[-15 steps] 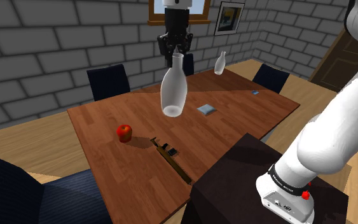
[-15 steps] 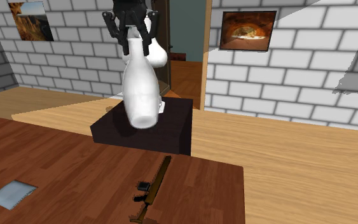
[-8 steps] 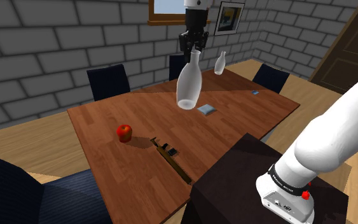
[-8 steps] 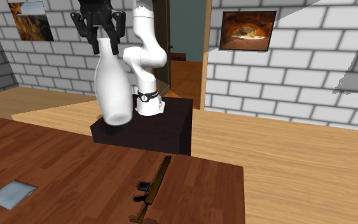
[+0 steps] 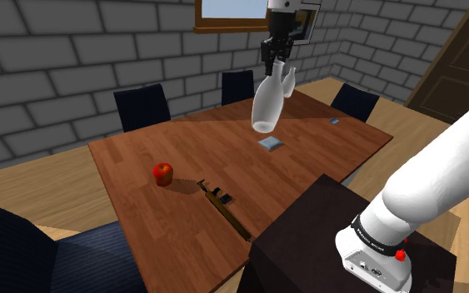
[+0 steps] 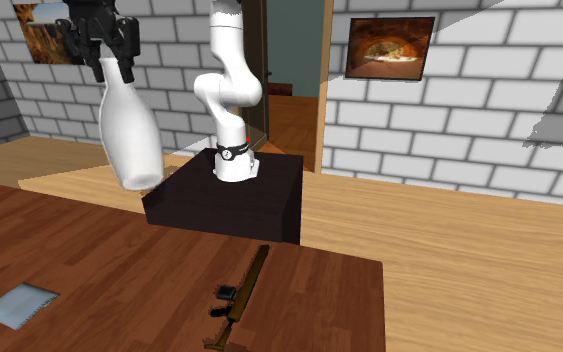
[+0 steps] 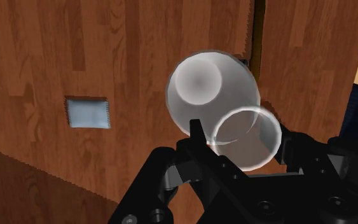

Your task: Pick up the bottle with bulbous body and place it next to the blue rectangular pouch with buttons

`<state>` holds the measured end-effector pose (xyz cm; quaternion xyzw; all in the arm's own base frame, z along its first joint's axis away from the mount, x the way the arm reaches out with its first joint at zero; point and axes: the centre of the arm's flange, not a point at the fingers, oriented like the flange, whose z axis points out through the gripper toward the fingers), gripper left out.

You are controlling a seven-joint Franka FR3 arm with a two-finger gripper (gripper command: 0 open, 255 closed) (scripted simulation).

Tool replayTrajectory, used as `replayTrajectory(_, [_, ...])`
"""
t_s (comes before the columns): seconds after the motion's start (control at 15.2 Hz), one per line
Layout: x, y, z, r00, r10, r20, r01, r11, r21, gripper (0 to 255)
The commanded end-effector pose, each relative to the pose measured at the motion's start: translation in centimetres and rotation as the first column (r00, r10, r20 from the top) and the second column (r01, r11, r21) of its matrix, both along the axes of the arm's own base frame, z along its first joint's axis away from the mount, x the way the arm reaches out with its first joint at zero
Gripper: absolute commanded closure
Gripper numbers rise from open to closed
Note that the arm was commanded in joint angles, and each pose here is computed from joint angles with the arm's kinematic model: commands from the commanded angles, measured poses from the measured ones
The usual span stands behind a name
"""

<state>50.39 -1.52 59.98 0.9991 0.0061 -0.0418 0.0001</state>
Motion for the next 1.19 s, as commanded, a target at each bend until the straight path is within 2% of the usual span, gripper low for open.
replayTrajectory(0.0, [0.1,-2.5,0.1,1.000,0.002,0.001,-0.002,1.000,0.000,255])
replayTrajectory(0.66, [0.1,-15.6,0.1,1.000,0.002,0.001,-0.002,1.000,0.000,255])
replayTrajectory(1.12, [0.1,-15.6,-3.6,1.000,0.002,0.001,-0.002,1.000,0.000,255])
